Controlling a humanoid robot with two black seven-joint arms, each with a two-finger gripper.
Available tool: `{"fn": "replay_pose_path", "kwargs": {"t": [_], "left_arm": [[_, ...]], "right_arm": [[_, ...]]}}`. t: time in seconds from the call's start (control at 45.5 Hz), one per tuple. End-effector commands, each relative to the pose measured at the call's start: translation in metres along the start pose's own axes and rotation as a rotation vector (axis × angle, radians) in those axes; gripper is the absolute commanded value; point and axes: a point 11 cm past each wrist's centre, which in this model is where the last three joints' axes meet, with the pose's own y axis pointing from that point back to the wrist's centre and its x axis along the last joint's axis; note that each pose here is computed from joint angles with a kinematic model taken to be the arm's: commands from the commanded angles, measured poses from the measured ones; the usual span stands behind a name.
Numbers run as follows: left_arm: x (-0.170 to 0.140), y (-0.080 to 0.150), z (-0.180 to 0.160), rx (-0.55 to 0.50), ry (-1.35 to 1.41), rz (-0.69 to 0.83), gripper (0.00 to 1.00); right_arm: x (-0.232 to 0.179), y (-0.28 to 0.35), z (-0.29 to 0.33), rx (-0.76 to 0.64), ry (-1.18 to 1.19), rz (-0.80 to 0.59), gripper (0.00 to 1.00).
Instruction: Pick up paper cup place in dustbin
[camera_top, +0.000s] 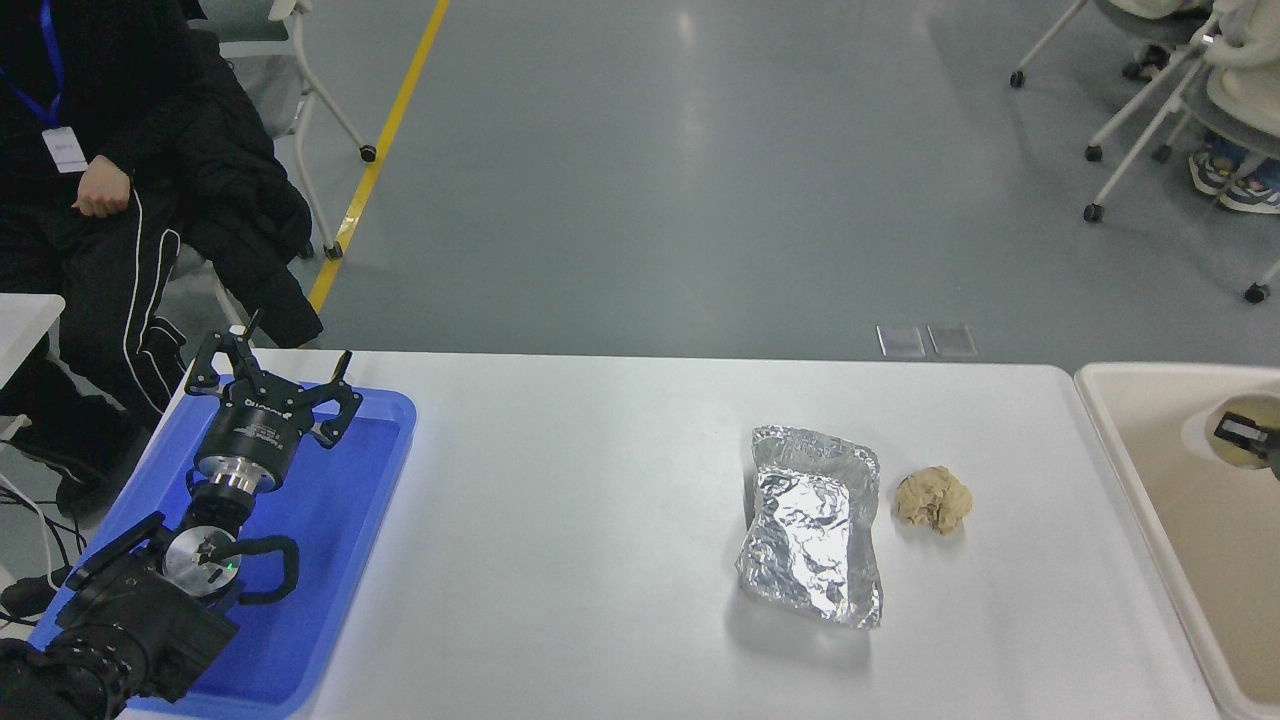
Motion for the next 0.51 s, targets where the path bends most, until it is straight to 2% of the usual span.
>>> {"fn": "replay_pose_path", "kwargs": {"t": [0.0,0.484], "left_arm": [[0.000,0.000,0.001,-0.003,0.000,0.000,1.00],[0.000,0.000,0.000,-0.002,0.002,0.000,1.00]], "right_arm": [[-0.042,-0.002,0.025,-0.091,-0.111,0.057,0.00],[-0.069,0.002,0.049,-0.178,-0.138,0.065,0.00]]}}
